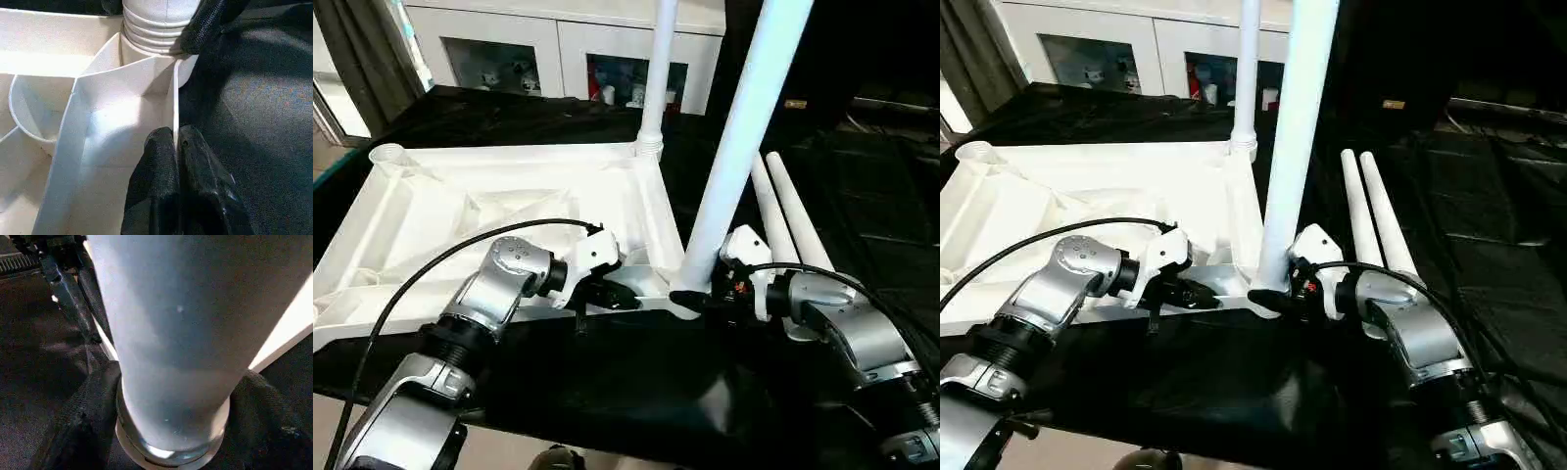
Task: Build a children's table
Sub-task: Rotate leg to tighten
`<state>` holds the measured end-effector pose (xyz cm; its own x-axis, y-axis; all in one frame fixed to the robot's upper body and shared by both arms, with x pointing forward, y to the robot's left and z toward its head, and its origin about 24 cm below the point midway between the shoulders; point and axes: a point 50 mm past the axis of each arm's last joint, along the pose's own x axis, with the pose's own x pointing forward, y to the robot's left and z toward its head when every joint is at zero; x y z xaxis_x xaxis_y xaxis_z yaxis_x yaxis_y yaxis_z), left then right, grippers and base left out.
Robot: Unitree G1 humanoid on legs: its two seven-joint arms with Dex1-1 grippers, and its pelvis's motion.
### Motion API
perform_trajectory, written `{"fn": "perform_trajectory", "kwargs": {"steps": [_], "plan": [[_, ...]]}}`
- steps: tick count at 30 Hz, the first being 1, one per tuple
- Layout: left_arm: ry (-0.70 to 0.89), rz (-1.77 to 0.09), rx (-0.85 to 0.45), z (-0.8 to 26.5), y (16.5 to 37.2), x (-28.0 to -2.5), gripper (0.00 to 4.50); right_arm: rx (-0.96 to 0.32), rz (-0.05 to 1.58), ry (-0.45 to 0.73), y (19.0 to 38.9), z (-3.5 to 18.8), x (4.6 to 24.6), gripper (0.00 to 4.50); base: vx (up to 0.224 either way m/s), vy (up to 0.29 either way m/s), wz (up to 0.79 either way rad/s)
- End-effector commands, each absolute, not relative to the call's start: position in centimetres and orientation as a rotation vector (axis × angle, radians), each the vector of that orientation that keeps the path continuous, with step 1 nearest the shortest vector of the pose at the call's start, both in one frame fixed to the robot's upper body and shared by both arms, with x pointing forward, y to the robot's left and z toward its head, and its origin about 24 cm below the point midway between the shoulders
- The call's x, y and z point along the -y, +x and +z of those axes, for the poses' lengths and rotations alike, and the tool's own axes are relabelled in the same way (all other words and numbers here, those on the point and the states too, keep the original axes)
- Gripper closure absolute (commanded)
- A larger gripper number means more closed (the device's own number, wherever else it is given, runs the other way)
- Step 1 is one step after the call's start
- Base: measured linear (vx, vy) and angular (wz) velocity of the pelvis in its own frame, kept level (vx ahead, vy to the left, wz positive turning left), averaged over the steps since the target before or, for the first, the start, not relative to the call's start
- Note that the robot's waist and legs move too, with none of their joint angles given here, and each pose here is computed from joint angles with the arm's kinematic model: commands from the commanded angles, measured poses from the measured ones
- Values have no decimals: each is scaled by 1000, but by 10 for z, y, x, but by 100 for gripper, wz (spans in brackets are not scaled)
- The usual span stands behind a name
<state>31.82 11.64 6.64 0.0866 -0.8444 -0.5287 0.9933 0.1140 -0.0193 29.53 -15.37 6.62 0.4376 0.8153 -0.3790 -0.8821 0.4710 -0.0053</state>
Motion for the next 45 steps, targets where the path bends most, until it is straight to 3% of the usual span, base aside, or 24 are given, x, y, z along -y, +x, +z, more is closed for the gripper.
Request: {"fn": "perform_trajectory", "kwargs": {"steps": [1, 4, 7, 12, 16, 24, 25, 27, 30, 45], "plan": [[356, -1490, -473, 63, 311, -108, 450, -318, 989, -204, 300, 71, 159, 176, 0, 0, 0], [347, -1392, -457, 62, 320, -104, 450, -311, 857, -188, 308, 63, 160, 177, 0, 0, 0], [344, -1170, -444, 60, 341, -89, 450, -363, 608, -76, 321, 44, 157, 178, 0, 0, 0], [315, -1008, -433, 62, 355, -65, 450, -413, 423, 39, 329, 31, 141, 178, 0, 0, 0], [313, -970, -412, 64, 358, -49, 450, -420, 327, 47, 334, 29, 129, 178, 0, 0, 0], [373, -1006, -354, 65, 358, -34, 450, -367, 283, 55, 342, 37, 119, 178, 0, 0, 0], [378, -1006, -354, 65, 358, -34, 450, -360, 280, 52, 342, 37, 119, 143, 0, 0, 0], [389, -1015, -342, 64, 358, -35, 450, -341, 264, 61, 344, 40, 122, 143, 0, 0, 0], [397, -1029, -328, 64, 358, -35, 450, -315, 253, 32, 345, 43, 125, 98, 0, 0, 0], [389, -1080, -190, 76, 358, -26, 450, -192, 347, -85, 332, 64, 153, 98, 0, 0, 0]]}}
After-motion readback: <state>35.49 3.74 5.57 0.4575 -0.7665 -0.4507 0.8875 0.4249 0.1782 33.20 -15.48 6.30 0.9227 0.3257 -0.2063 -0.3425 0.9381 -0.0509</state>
